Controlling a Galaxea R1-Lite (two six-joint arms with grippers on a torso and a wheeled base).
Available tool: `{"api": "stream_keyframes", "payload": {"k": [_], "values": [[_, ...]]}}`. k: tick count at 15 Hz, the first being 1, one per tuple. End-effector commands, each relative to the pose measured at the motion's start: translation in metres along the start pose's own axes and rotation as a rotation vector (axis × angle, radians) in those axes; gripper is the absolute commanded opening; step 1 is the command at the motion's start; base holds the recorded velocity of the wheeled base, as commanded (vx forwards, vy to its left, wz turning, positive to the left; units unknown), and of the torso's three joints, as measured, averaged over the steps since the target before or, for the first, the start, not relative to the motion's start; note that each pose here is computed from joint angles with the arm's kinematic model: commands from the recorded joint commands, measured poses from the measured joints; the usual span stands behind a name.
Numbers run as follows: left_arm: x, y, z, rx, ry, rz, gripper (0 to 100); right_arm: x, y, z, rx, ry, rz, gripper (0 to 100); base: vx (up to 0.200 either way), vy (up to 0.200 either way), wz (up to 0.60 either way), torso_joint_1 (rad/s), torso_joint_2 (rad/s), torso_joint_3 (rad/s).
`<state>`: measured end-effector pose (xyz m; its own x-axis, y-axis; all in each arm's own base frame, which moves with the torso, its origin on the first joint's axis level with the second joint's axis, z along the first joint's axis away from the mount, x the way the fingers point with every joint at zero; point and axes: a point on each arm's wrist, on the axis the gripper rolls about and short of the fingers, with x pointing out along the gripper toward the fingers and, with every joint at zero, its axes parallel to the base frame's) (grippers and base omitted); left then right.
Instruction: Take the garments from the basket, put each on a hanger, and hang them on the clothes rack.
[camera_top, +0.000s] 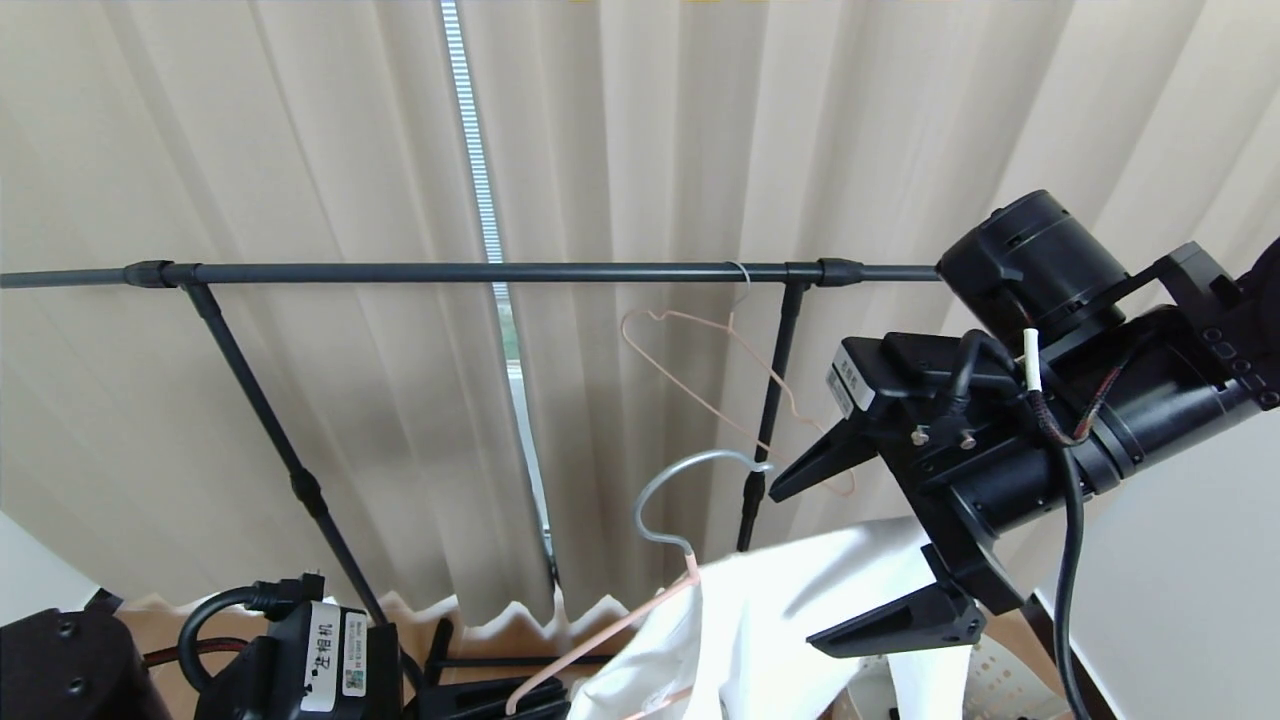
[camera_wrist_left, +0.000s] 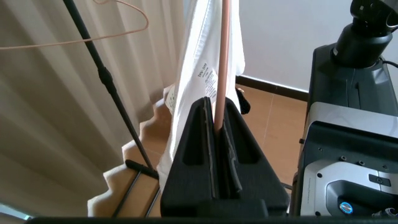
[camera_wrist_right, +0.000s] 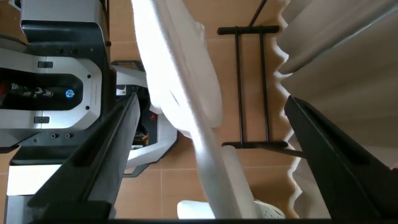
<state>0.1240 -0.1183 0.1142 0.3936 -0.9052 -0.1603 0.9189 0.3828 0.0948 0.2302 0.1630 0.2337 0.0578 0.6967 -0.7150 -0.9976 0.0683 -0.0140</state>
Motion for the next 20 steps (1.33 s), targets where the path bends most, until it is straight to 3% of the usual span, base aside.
{"api": "stream_keyframes", "payload": {"k": [1,2,8,11,16,17,20], "values": [[-0.001,0.0,0.0,0.001,-0.001,0.001,0,0.004,-0.003,-0.001,0.005,0.008,0.007,100,0.0,0.0,0.0,0.0,0.0,0.0],[-0.001,0.0,0.0,0.001,-0.001,-0.001,0,0.004,-0.002,-0.001,0.007,0.007,0.008,0,0.0,0.0,0.0,0.0,0.0,0.0],[-0.001,-0.002,-0.001,0.003,0.002,-0.007,0,0.002,-0.002,0.0,0.003,0.001,0.003,0,0.0,0.0,0.0,0.0,0.0,0.0],[-0.002,-0.002,-0.003,0.075,0.012,-0.008,0,0.0,0.0,0.0,0.001,-0.001,0.001,0,0.0,0.0,0.0,0.0,0.0,0.0],[-0.001,-0.002,-0.003,0.076,0.013,-0.008,0,-0.002,0.001,0.001,-0.001,-0.004,-0.002,0,0.0,0.0,0.0,0.0,0.0,0.0],[0.0,-0.001,-0.003,0.074,0.012,-0.007,100,-0.003,0.002,0.001,-0.003,-0.007,-0.005,0,0.0,0.0,0.0,0.0,0.0,0.0],[-0.001,-0.001,-0.001,0.075,0.005,0.001,100,-0.006,0.005,0.001,-0.006,-0.01,-0.008,0,0.0,0.0,0.0,0.0,0.0,0.0]]}}
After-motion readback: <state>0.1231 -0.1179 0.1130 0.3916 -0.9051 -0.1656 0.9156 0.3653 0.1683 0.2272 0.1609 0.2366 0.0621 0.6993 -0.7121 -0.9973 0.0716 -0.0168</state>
